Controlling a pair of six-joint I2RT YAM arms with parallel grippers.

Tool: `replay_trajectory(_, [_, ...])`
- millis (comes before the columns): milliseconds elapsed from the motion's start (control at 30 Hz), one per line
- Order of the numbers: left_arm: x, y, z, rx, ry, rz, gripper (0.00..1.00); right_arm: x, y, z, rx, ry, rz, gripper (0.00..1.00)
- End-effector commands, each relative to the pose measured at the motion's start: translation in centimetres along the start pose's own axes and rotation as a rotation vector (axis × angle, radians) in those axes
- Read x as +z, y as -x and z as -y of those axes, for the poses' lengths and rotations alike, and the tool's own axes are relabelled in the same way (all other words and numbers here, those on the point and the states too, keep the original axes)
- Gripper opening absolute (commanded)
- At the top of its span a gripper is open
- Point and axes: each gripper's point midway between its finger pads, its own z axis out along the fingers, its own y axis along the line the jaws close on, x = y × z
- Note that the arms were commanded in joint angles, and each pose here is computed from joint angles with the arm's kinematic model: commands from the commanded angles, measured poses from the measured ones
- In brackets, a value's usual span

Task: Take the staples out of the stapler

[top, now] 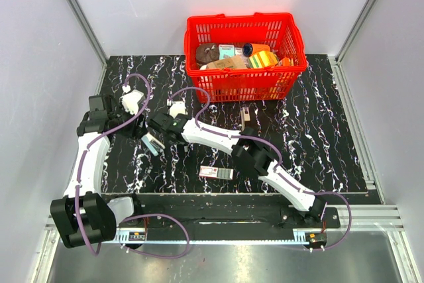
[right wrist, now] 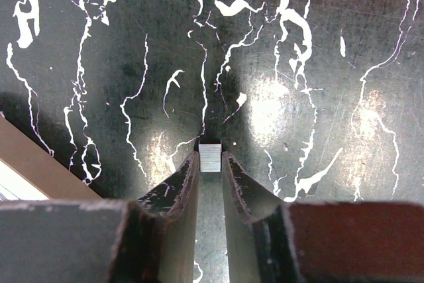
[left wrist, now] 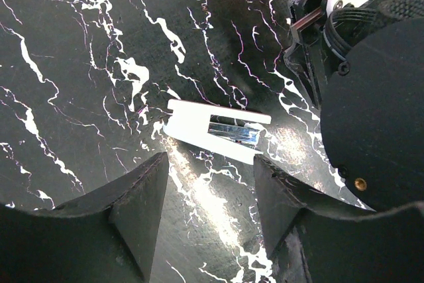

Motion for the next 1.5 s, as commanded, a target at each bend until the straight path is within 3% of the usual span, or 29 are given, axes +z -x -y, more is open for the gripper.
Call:
replay_trajectory(0, [-0.5,1.0,-0.6,0.036,0.034,0.043,0.59,-0.4,0.2,-0.6,-0.015,0.0,0.022,0.22])
replay_trajectory(167, [-0.3,0.9,-0.5,0.032,0.027,0.04,0.59,-0.8,0.6,-0.2,-0.019,-0.012,0.034,0.11])
replay_trajectory(600, [-0.4,0.7,-0.4,0.037,0.027,0.04,0.59,-7.7,2.4,3.1,0.008,-0.017,0.113,0.09])
replay_trajectory(1100, [-0.4,0.0,-0.4,0.063,0.036,0.026,0.59,-15.2,-4.5,12.4,0.163,-0.138,0.055,0.06])
replay_trajectory(1467, [-0.3,0.2,-0.4,0.052,0.027,0.027,0.59,-15.1,-8.6,15.1,0.196,-0.206,-0.033,0.08])
